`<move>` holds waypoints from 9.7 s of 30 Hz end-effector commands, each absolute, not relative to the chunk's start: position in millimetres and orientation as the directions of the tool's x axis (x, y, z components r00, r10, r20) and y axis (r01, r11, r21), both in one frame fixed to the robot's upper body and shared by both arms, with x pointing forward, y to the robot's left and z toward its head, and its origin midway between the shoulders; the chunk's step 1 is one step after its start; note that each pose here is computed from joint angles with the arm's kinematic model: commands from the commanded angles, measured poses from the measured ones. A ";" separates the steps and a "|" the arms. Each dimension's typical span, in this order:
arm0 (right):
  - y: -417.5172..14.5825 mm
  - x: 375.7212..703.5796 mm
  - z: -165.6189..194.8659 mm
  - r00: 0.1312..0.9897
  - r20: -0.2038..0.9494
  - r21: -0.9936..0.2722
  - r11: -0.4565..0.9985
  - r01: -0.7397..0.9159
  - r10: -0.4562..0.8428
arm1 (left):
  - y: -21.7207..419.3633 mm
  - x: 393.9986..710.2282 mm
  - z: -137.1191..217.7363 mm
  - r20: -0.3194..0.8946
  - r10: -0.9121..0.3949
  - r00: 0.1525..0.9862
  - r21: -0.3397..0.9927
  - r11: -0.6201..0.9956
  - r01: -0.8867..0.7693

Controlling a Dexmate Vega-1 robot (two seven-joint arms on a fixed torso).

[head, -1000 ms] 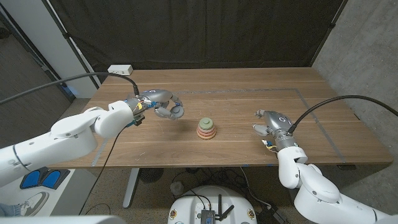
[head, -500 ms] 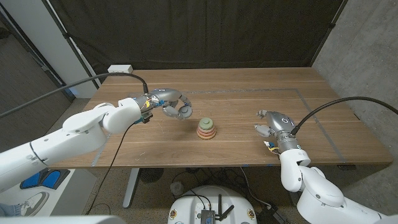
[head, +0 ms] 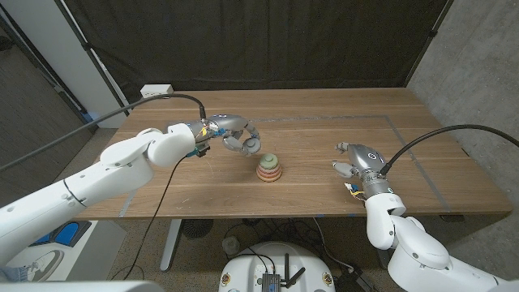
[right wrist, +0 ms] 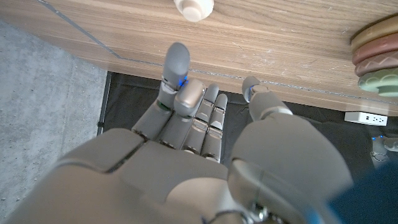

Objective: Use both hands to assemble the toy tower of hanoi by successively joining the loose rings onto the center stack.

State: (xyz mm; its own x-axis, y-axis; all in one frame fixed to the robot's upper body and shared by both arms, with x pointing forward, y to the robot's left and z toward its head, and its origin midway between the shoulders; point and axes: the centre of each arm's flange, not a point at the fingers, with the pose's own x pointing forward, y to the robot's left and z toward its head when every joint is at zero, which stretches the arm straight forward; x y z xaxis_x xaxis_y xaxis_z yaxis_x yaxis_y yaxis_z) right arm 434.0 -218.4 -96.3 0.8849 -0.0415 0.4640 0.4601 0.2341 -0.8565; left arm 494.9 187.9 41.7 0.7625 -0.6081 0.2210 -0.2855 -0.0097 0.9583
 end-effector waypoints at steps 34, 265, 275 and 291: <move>-227.6 430.9 -98.3 0.885 0.461 -0.850 0.252 0.464 -0.074 | 129.5 516.9 40.2 0.042 -0.621 0.783 0.960 -0.191 -0.203; -251.1 483.5 -89.0 0.970 0.214 -0.956 0.182 0.232 -0.113 | 288.8 460.3 -86.7 0.661 0.037 0.749 0.670 0.419 -0.612; -249.1 488.6 -90.1 0.973 0.191 -0.966 0.149 0.210 -0.131 | 287.8 462.9 -87.4 0.662 0.039 0.748 0.665 0.431 -0.610; -249.4 500.1 -96.9 0.973 0.152 -0.980 0.104 0.172 -0.175 | 287.9 463.2 -85.7 0.665 0.038 0.746 0.662 0.432 -0.612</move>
